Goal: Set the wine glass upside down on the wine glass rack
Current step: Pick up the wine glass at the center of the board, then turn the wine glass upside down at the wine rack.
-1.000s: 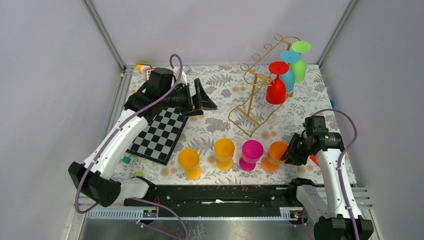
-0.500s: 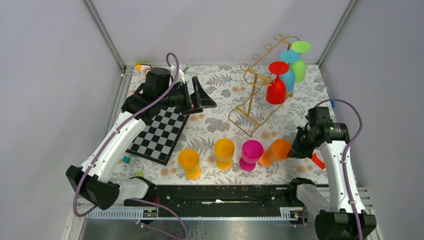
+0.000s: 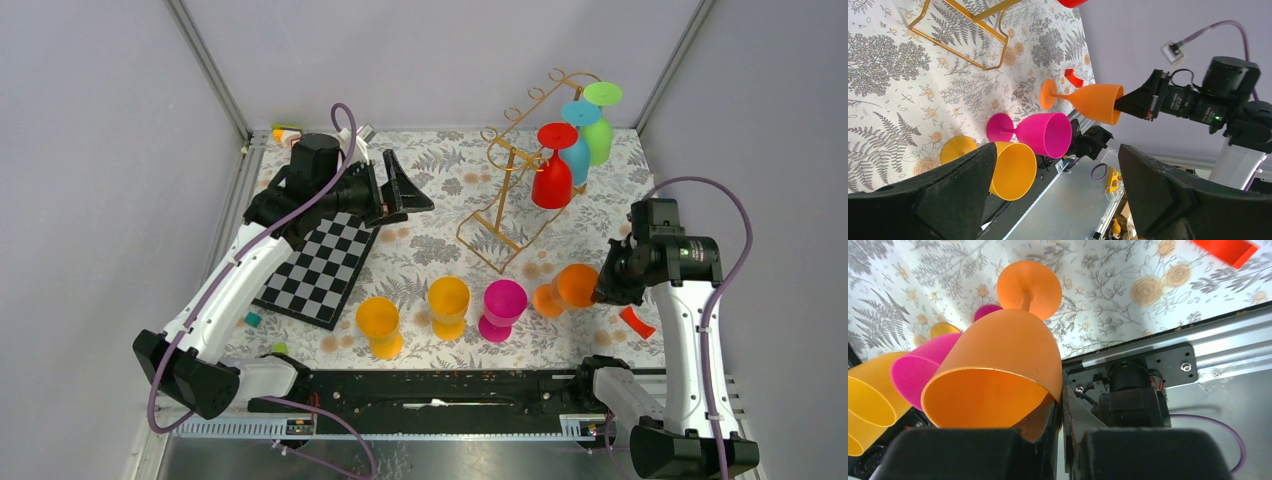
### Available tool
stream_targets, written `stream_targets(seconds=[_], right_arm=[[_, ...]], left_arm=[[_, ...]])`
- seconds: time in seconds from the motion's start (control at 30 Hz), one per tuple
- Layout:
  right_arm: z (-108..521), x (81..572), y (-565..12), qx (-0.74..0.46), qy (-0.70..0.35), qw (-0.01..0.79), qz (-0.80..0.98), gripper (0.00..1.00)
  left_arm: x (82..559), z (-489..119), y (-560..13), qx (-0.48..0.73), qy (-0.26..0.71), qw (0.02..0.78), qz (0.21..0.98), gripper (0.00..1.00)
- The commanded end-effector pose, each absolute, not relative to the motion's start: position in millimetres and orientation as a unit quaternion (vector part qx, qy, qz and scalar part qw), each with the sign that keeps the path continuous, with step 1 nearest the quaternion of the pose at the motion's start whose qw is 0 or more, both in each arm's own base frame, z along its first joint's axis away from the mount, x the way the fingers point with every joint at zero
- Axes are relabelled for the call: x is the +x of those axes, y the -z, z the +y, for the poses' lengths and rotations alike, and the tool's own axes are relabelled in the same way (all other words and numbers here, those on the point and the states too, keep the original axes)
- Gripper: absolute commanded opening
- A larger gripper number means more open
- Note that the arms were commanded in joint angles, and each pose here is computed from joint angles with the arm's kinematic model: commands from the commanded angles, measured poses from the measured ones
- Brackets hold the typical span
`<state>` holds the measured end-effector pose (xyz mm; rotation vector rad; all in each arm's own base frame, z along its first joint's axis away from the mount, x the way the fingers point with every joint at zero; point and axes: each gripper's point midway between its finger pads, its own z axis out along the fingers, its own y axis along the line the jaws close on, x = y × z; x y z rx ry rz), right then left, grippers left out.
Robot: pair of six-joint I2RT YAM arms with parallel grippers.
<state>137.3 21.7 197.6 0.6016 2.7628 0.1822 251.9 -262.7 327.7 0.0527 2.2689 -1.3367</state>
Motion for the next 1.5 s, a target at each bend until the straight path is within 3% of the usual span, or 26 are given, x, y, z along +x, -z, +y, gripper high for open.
stream_targets(seconds=[0.0,0.4,0.57,0.83,1.1,1.47], right_arm=[[8.9,138.3,-230.2,0.205,-0.033,0.187,0.960,0.05],[13.0,154.6,-285.3,0.198,-0.057,0.252,0.946,0.05],[30.8,167.5,-316.1,0.184,-0.115,0.291,0.932,0.03],[70.4,173.2,-331.9,0.161,-0.230,0.283,0.917,0.03],[101.0,179.8,-337.7,0.155,-0.328,0.275,0.891,0.01],[117.1,179.1,-333.2,0.154,-0.382,0.255,0.875,0.00]], left_arm=[[256.3,-264.3,-343.9,0.034,0.510,0.270,0.816,0.99],[253.4,-261.3,-333.1,0.037,0.510,0.250,0.822,0.99],[252.1,-263.8,-329.0,0.039,0.516,0.239,0.821,0.99],[248.8,-265.6,-321.8,0.046,0.518,0.223,0.825,0.98],[240.8,-274.9,-315.8,0.063,0.523,0.203,0.825,0.88],[218.0,-306.4,-312.0,0.109,0.539,0.171,0.817,0.76]])
